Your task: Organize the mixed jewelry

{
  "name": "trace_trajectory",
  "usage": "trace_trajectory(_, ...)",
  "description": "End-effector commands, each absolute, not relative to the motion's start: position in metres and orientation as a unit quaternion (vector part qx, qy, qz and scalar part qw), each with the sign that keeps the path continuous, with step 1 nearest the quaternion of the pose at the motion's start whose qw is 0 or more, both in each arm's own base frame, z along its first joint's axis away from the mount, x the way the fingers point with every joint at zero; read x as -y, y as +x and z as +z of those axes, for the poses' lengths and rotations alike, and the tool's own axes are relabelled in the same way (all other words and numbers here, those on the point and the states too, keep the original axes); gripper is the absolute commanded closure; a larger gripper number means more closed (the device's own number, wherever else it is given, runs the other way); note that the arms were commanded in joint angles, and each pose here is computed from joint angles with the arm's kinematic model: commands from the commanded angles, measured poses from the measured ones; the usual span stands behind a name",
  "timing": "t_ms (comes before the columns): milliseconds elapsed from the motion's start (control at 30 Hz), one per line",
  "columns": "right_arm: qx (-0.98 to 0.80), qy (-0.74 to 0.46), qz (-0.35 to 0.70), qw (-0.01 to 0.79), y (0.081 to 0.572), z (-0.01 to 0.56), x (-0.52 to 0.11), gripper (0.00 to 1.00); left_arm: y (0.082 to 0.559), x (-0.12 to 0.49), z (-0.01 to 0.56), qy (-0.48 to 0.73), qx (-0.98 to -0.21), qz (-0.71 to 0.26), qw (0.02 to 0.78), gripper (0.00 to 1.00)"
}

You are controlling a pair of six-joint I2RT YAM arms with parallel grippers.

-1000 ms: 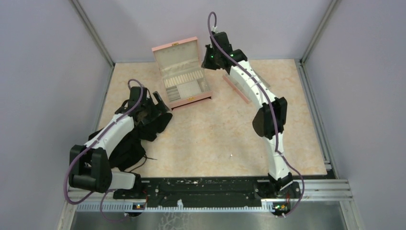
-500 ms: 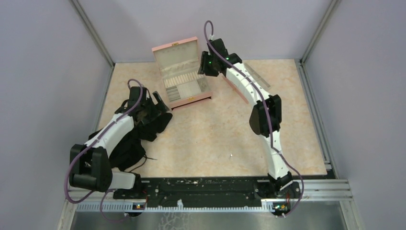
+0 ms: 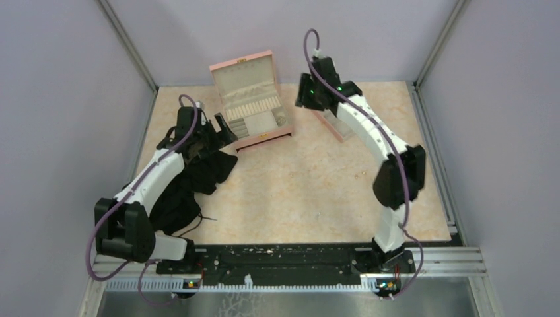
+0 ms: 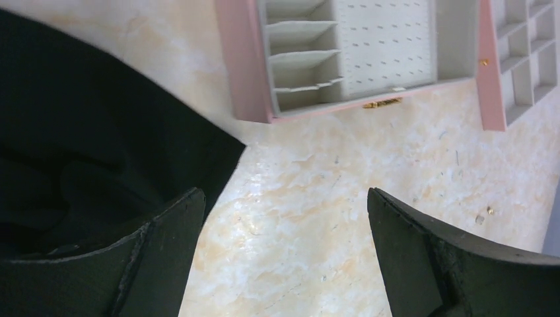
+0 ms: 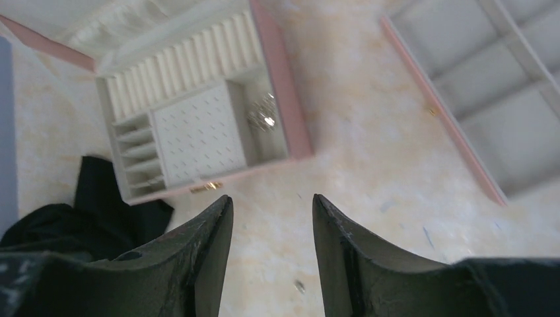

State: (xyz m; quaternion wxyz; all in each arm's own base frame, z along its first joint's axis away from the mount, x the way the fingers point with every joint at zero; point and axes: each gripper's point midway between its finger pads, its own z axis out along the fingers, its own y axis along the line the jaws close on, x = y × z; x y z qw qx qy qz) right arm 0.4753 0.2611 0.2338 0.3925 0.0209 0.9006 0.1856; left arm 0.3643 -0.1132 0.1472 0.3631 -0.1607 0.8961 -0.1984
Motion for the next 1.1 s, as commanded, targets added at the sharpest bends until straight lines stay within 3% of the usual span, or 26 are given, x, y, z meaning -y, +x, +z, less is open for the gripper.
trace_trajectory(0,-0.883,0.080,0.134,0.442,0.435,0.250,-0.184,0.53,0.367,0.144,0.187,-0.065,-0.885,-0.201,0.414,0.02)
trace_trajectory(233,-0.904,0.216,0.037,0.366,0.332,0.166,-0.064,0.54,0.338,0.238,0.175,0.075,-0.898,-0.191,0.388,0.02)
trace_trajectory(367,-0.899,0.259,0.029,0.351,0.313,0.149,-0.027,0.54,0.324,0.277,0.159,0.133,-0.902,-0.189,0.365,0.02)
trace_trajectory(467,-0.906,0.230,0.039,0.354,0.331,0.148,-0.032,0.54,0.320,0.286,0.154,0.140,-0.907,-0.181,0.352,0.02)
trace_trajectory(900,-0.921,0.159,0.095,0.344,0.491,0.121,-0.076,0.51,0.323,0.257,0.190,0.107,-0.895,-0.148,0.408,0.02)
trace_trajectory(1067,-0.935,0.163,0.122,0.291,0.511,0.082,-0.094,0.47,0.318,0.246,0.189,0.090,-0.898,-0.137,0.409,0.02)
